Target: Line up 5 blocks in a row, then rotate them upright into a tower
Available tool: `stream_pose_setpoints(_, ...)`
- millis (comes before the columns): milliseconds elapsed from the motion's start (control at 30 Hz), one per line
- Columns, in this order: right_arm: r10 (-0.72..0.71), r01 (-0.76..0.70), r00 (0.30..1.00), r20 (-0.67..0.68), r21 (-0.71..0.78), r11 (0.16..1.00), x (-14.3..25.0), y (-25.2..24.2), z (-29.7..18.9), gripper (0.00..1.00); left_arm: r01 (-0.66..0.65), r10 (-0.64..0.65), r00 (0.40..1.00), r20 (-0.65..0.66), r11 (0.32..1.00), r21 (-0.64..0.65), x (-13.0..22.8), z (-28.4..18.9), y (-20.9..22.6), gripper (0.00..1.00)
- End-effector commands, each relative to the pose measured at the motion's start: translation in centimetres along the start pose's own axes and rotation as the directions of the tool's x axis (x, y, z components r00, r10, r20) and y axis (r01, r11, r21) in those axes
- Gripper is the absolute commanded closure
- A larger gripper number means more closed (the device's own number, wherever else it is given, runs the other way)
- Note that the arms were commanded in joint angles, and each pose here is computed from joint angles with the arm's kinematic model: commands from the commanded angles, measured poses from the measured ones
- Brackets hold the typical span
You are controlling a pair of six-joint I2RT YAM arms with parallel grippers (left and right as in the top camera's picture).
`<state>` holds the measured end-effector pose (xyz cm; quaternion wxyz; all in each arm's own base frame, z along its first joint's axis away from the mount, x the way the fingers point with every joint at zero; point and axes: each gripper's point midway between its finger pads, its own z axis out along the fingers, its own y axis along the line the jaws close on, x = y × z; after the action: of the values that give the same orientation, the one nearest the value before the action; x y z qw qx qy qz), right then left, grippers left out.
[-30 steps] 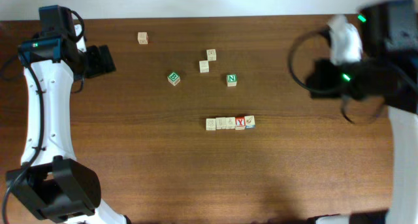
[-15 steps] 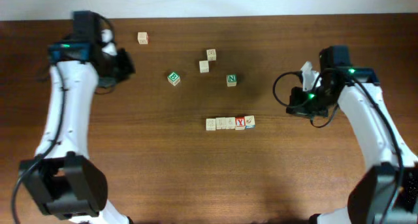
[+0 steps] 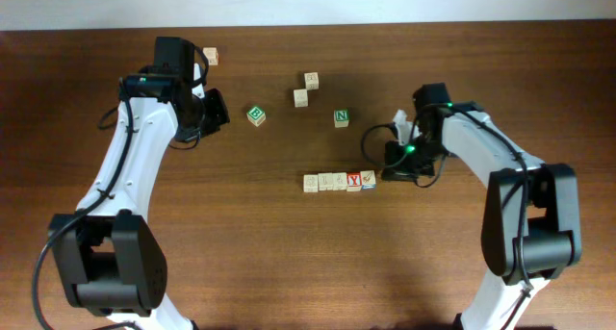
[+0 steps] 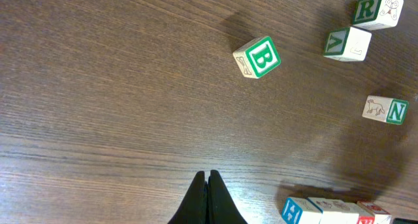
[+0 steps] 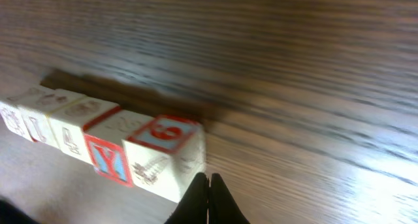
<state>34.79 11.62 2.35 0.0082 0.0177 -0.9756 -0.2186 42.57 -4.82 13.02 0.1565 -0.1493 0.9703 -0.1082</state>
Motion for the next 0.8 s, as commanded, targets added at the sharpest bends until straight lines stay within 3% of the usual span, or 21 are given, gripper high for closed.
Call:
stream_pose_setpoints(0,0.021,-0.021,0.999,-0.037,-0.012,1.000,0.7,1.3,1.6,0.96,0.017,-0.017,1.000,-0.014,1.000,-0.020,0.2,0.9,0.6,1.00)
stream_pose_setpoints(167,0.032,-0.033,0.998,-0.047,-0.015,0.999,1.0,2.7,2.4,0.96,0.017,-0.017,1.000,-0.016,1.000,-0.020,0.3,0.9,0.6,0.92)
stream_pose_setpoints(367,0.030,-0.032,0.997,-0.068,-0.042,0.999,1.6,4.6,3.0,0.96,0.001,-0.002,0.999,-0.036,1.000,-0.018,1.0,1.1,0.1,0.91)
stream_pose_setpoints(533,0.029,-0.034,0.996,-0.079,-0.054,0.998,1.8,4.9,3.0,0.96,-0.033,0.027,0.988,-0.151,0.999,-0.039,4.3,3.3,-0.4,1.00)
stream_pose_setpoints(667,0.042,-0.047,0.996,-0.079,-0.066,0.997,1.7,4.7,2.8,0.96,-0.087,0.090,0.967,-0.238,0.996,0.022,7.1,4.4,-1.3,1.00)
stream_pose_setpoints(767,0.042,-0.047,0.996,-0.078,-0.066,0.997,1.7,4.7,2.8,0.96,-0.208,0.228,0.938,-0.262,0.973,0.102,8.7,5.1,-2.4,1.00)
